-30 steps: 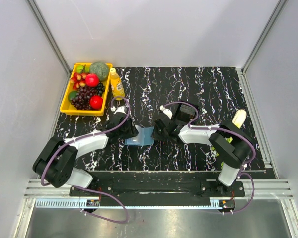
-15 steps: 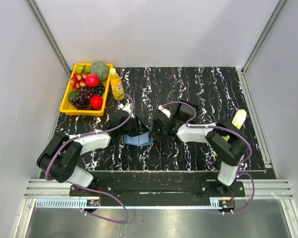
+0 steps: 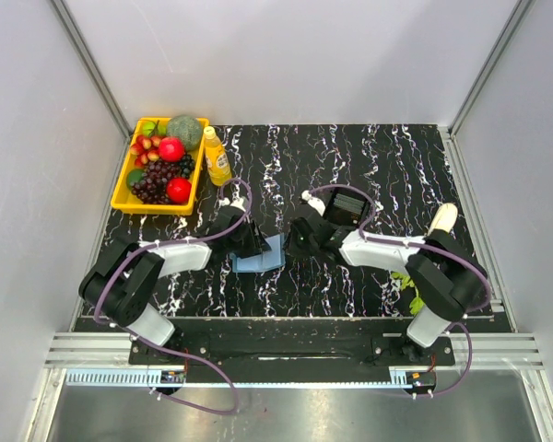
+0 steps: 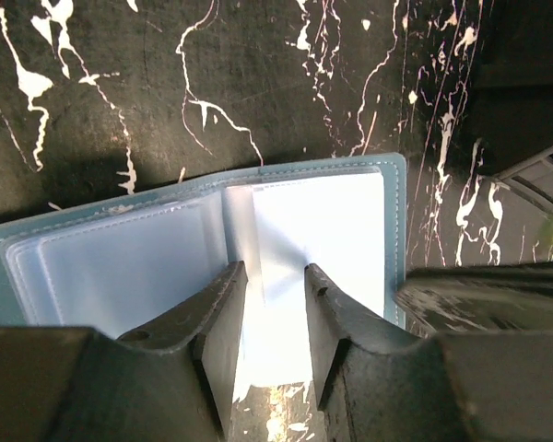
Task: Put the credit cards into the card holder
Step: Open the card holder at the center of the board.
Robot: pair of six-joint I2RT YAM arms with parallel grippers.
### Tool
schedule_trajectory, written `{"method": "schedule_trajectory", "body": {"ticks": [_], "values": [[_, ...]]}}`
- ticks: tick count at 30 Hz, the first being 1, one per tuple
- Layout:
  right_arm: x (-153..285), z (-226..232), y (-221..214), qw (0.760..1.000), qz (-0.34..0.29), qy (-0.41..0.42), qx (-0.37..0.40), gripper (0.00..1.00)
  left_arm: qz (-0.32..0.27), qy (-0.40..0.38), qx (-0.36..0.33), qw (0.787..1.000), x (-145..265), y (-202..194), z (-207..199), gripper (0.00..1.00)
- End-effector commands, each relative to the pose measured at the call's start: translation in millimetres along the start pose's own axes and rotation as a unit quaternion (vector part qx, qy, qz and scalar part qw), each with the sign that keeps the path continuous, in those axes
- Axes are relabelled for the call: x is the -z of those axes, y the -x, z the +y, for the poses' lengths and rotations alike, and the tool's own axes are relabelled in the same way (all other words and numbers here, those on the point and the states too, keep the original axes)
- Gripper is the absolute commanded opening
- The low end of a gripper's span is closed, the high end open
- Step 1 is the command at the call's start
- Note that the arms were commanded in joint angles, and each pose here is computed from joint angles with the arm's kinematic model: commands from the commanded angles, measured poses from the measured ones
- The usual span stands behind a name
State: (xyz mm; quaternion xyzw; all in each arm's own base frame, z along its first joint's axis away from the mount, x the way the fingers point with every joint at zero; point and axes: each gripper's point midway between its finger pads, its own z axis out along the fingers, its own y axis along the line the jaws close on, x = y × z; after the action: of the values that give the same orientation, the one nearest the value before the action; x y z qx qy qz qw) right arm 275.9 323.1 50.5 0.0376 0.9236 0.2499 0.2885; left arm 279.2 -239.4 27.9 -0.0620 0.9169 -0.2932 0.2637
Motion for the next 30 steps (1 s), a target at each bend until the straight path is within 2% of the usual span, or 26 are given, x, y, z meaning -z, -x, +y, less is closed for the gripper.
{"method": "schedule_trajectory", "body": {"ticks": [1, 4, 7, 13, 18, 24, 30], "values": [[25.1, 8.2, 28.9, 0.999, -0.046, 0.005, -0.006, 0.19, -0.012, 0.027, -0.009, 1.0, -6.4, 11.3, 3.7, 0.36], [31.0, 17.5, 35.2, 0.998, -0.057, 0.028, -0.004, 0.21, -0.008, 0.028, -0.018, 0.999, -7.6, 11.2, 1.4, 0.35], [22.0, 29.1, 27.0, 0.998, -0.029, 0.05, 0.004, 0.2, -0.012, 0.033, -0.016, 0.999, -6.3, 12.9, 1.9, 0.35], [-16.7, 16.0, -0.6, 0.999, 0.027, 0.025, 0.004, 0.14, -0.016, 0.027, -0.018, 0.999, -1.9, 14.5, -1.7, 0.35], [-36.2, -7.9, -17.6, 0.999, 0.047, -0.021, 0.0, 0.11, -0.014, -0.019, -0.02, 1.0, -2.0, 14.5, -18.3, 0.37], [-44.9, -22.9, -36.0, 0.997, 0.072, -0.038, -0.005, 0.11, 0.012, -0.04, -0.01, 0.999, -12.5, 4.4, -23.2, 0.37], [-40.2, -25.0, -30.2, 0.997, 0.059, -0.045, -0.002, 0.12, 0.008, -0.048, 0.0, 0.999, -10.3, 5.2, -26.5, 0.36]]}}
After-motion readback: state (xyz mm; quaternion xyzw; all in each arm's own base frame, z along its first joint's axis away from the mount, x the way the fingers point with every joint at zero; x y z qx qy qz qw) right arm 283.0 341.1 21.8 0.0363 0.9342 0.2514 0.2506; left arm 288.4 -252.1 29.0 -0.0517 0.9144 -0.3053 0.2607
